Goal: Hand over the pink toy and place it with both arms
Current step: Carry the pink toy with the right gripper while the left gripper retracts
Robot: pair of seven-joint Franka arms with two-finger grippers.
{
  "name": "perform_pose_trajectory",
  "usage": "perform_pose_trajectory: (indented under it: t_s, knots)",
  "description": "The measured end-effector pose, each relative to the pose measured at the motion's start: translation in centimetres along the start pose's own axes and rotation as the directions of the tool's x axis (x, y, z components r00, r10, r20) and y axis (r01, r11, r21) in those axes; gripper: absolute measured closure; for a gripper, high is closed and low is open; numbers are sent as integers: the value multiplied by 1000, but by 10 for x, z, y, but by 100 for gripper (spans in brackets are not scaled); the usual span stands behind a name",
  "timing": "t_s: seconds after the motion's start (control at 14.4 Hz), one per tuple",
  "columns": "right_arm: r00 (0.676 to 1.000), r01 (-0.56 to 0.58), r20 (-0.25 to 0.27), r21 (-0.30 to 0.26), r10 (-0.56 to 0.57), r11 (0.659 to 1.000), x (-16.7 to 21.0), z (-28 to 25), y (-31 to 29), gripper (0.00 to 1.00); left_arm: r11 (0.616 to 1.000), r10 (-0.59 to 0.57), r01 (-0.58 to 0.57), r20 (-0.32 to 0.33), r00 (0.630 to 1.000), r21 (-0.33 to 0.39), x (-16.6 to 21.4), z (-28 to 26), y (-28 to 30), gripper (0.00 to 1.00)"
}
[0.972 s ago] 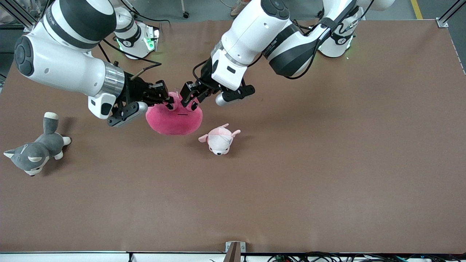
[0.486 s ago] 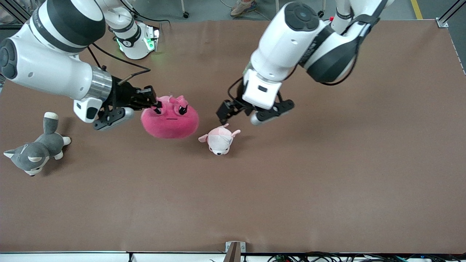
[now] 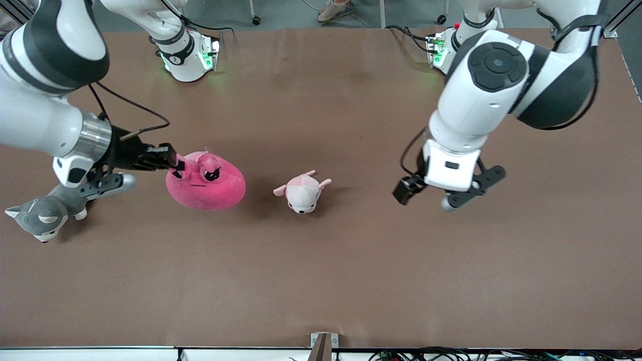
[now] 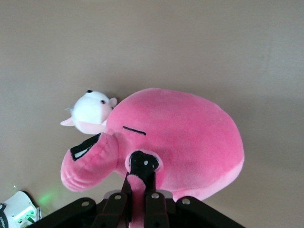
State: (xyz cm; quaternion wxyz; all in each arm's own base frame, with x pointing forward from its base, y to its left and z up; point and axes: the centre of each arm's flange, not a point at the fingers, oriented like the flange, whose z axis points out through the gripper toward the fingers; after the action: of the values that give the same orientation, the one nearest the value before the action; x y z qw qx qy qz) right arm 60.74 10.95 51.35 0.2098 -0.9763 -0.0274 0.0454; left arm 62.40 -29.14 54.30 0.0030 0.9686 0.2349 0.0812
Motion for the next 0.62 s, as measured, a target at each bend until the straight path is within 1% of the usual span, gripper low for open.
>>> perform_pose_trajectory:
  t_s: [0.07, 0.21, 0.35, 0.49, 0.62]
  knots:
    - [1000, -6, 6, 2, 6, 1000, 5, 3, 17, 88, 999, 51, -51, -8, 999, 17, 12, -1, -12, 0]
    - [1000, -10, 19, 8, 10, 1000, 14, 11, 51, 88, 990, 140, -140, -18, 990, 30, 38, -6, -37, 0]
    - [999, 13, 29, 16, -13, 1000, 20, 17, 79, 88, 978, 207, -206, -28, 978, 40, 60, -16, -63, 0]
    - [998, 51, 42, 25, -52, 998, 24, 23, 102, 88, 960, 273, -272, -11, 962, 69, 76, -23, -88, 0]
    - [995, 68, 68, 39, -71, 997, 26, 34, 128, 88, 939, 329, -329, 18, 944, 96, 86, -30, -112, 0]
